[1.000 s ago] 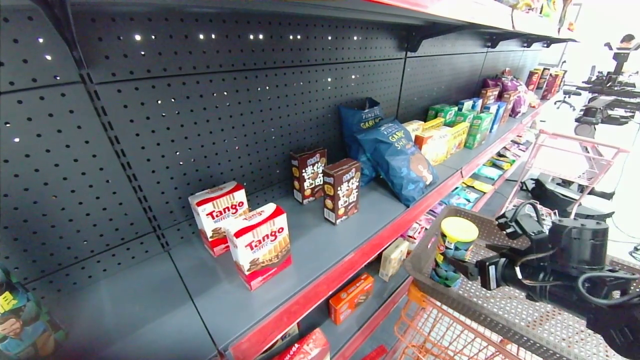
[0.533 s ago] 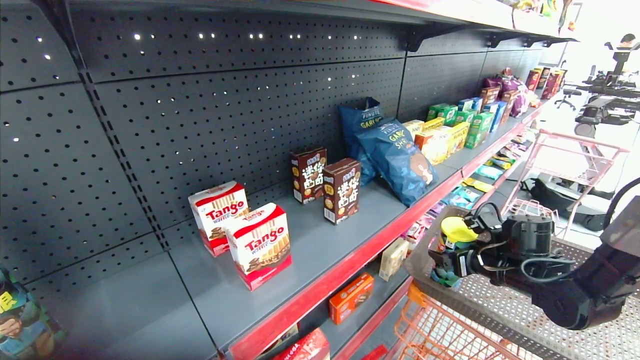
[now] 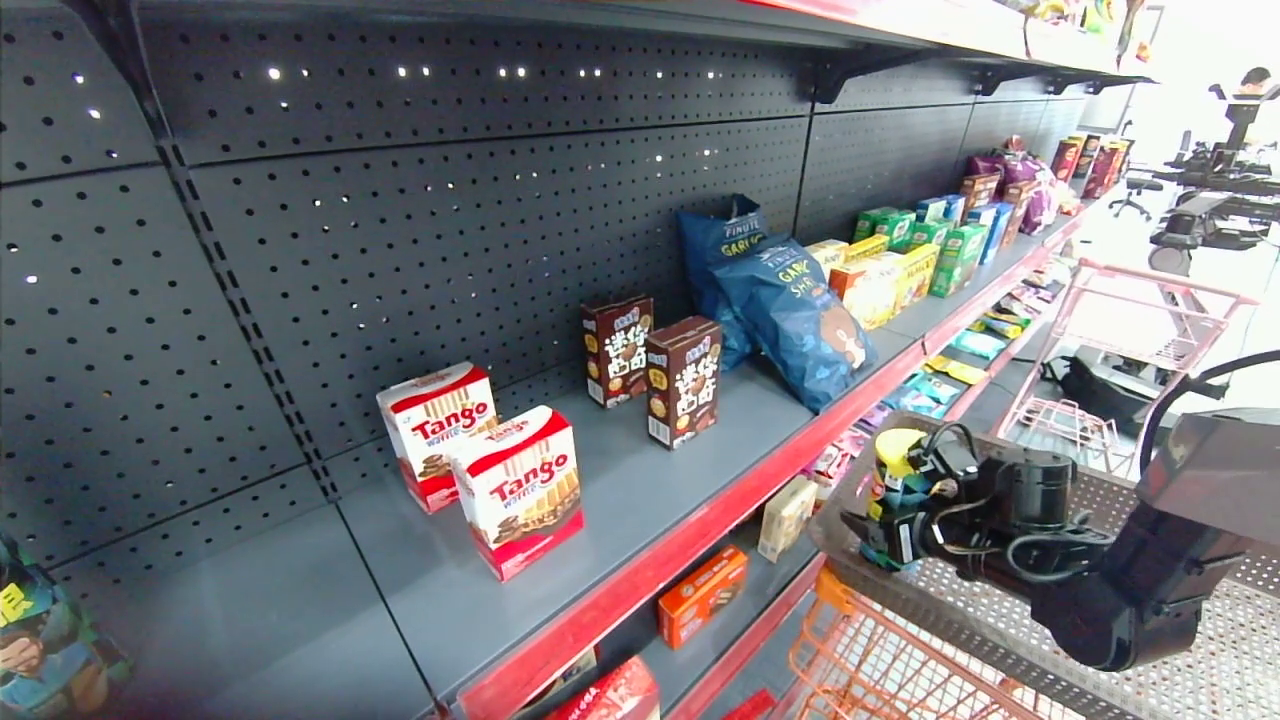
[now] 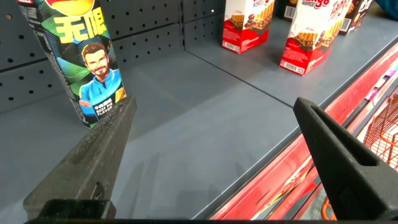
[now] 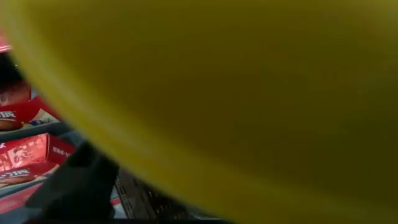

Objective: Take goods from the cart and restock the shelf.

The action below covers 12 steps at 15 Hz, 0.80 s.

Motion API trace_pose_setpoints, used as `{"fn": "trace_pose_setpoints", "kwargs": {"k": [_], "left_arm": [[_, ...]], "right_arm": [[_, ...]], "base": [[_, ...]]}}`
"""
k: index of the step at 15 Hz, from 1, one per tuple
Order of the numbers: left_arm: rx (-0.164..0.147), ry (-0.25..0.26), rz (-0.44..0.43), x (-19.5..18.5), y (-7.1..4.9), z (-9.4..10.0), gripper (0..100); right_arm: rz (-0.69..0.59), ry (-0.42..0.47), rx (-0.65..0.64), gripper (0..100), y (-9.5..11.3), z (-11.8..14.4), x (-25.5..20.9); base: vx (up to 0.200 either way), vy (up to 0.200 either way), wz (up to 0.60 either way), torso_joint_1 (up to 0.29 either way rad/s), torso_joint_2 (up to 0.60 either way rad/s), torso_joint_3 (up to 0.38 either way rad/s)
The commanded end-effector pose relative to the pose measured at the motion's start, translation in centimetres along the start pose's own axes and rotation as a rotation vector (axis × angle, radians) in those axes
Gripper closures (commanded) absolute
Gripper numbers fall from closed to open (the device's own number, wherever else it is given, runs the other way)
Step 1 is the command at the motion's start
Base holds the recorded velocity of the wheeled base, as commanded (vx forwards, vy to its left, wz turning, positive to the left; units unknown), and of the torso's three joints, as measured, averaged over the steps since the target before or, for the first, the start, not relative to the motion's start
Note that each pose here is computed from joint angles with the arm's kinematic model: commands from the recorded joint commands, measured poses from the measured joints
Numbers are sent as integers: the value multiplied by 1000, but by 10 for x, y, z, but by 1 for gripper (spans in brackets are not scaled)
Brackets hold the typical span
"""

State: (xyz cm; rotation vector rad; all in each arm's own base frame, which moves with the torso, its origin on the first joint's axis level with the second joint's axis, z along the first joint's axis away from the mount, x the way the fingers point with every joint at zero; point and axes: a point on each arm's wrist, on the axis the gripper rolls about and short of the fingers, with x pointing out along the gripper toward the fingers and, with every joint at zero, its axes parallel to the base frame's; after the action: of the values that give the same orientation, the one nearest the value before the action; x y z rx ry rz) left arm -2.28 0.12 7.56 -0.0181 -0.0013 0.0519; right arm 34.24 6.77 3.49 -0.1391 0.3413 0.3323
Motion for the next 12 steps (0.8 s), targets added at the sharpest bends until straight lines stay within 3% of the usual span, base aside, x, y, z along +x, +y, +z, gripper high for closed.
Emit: {"fn": "trace_pose_setpoints", "kwargs": {"k": [1, 5, 7, 12], "left_arm": [[0, -1, 0, 0, 0, 0, 0], [0, -1, 0, 0, 0, 0, 0], [0, -1, 0, 0, 0, 0, 0], [0, -1, 0, 0, 0, 0, 0]], "right_arm": [[3, -2, -2, 100, 0, -4, 8], [-6, -15, 4, 100, -5, 1, 6], [-14, -46, 3, 100, -6, 16, -3], [-101, -74, 26, 100, -12, 91, -76]], "base": [[0, 0, 0, 0, 0, 0], [0, 0, 0, 0, 0, 0], [0, 0, 0, 0, 0, 0], [0, 0, 0, 0, 0, 0]]}}
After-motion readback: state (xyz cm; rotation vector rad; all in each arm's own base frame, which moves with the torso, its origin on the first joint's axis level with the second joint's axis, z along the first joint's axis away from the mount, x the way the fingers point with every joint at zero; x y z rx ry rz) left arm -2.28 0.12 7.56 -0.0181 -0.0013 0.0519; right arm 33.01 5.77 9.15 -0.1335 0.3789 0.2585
